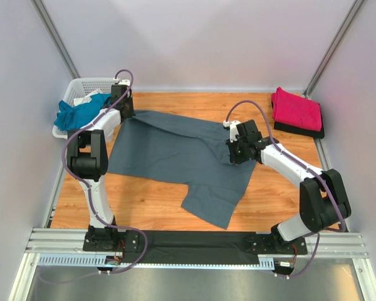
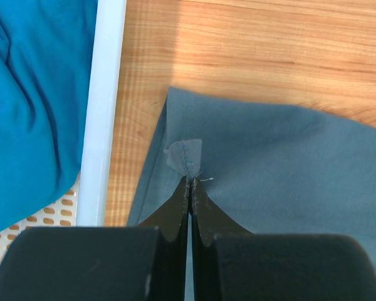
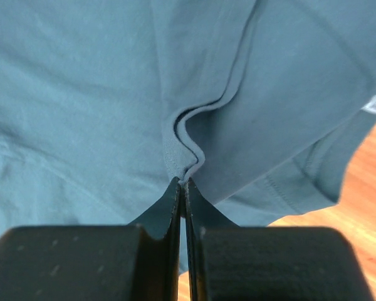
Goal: Fold and stack the t-shirts
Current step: Fold the tshirt
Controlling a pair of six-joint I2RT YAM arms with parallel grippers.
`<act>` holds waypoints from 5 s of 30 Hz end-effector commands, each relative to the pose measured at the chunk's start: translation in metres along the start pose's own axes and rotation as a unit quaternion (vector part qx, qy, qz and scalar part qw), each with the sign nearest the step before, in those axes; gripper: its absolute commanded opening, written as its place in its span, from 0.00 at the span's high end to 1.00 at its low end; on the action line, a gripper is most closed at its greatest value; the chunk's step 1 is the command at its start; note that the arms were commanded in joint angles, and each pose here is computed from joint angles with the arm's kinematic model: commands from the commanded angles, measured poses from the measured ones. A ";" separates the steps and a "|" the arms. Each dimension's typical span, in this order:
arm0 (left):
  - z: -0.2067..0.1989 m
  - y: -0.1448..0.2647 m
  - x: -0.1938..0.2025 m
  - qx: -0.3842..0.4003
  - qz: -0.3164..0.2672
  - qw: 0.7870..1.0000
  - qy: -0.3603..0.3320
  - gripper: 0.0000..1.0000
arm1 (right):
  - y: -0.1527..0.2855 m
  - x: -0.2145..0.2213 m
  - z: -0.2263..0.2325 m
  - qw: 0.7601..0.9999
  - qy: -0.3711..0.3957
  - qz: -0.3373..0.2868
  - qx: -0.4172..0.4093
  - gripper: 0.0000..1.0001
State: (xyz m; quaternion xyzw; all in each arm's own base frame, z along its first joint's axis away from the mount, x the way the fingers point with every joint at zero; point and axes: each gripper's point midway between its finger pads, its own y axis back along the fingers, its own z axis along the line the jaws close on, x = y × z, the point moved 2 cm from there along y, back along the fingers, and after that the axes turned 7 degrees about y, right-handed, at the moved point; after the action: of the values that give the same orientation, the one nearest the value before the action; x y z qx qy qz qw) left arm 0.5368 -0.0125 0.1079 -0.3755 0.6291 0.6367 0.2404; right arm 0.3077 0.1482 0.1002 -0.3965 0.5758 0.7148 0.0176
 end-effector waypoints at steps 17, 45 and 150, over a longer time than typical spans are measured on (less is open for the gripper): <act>-0.022 0.053 -0.028 0.031 -0.043 0.997 0.059 0.25 | 0.046 -0.022 -0.005 0.996 -0.043 -0.057 0.060 0.20; -0.133 0.098 0.088 0.088 0.126 0.983 0.097 0.34 | -0.084 -0.029 -0.088 0.898 -0.376 0.005 0.229 0.34; 0.012 0.079 0.062 -0.179 -0.052 0.958 0.216 1.00 | -0.067 -0.045 -0.124 0.937 -0.296 0.047 0.178 0.37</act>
State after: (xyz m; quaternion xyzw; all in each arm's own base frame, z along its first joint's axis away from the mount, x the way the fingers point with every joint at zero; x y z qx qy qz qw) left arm 0.4337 -0.0211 0.0796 -0.5607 0.5379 0.6292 0.0178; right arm 0.4351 0.0893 0.0741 -0.1303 0.6701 0.6965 0.2209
